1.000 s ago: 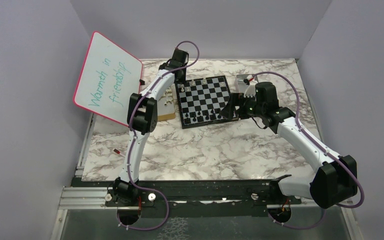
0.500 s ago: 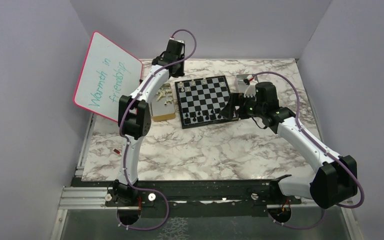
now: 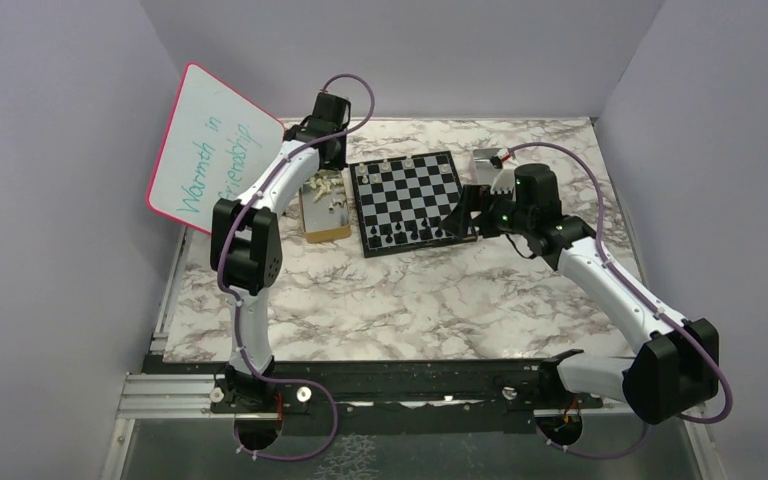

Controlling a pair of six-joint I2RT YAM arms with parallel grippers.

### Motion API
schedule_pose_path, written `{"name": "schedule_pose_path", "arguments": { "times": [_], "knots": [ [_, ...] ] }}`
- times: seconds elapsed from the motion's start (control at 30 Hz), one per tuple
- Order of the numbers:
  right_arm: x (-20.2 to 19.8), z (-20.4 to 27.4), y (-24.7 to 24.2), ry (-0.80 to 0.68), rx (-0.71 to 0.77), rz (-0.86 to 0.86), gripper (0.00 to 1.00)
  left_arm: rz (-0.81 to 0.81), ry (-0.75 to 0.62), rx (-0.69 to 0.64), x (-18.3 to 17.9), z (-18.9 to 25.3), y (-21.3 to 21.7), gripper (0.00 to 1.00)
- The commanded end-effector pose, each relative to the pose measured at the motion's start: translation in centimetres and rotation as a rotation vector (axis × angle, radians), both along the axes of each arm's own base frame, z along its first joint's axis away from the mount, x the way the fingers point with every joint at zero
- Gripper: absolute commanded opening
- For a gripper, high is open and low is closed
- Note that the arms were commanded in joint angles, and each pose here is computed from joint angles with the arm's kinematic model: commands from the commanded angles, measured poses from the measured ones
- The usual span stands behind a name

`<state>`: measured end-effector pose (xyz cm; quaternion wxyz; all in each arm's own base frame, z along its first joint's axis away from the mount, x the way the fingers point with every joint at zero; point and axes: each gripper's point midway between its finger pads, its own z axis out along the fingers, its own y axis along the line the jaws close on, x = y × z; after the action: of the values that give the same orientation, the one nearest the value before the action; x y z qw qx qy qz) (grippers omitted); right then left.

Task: Set up the chess pieces on the board
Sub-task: Place the chess piece on the chessboard, then pick up the chess piece from the storage box.

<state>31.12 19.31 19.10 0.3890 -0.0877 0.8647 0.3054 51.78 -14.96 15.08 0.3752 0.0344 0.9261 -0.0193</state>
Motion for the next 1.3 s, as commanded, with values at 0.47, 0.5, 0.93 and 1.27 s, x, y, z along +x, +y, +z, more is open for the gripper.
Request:
{"name": "schedule_pose_path", "arguments": {
  "times": [0.47,0.5,0.93,1.27],
  "knots": [
    [-1.0,0.2,0.1,-0.002,0.015,0.02,1.0,0.075,0.111,0.001,-3.5,-3.9,4.2,0.27],
    [-1.0,0.2,0.1,-0.002,0.014,0.019,1.0,0.072,0.115,0.004,-3.3,-4.1,4.3,0.27],
    [-1.0,0.2,0.2,-0.001,0.023,0.021,1.0,0.029,0.202,-0.103,-5.2,-6.1,2.3,0.33],
    [-1.2,0.5,0.3,-0.008,0.029,0.022,1.0,0.021,0.238,-0.1,-4.9,-8.0,2.0,0.33]
  ]
}}
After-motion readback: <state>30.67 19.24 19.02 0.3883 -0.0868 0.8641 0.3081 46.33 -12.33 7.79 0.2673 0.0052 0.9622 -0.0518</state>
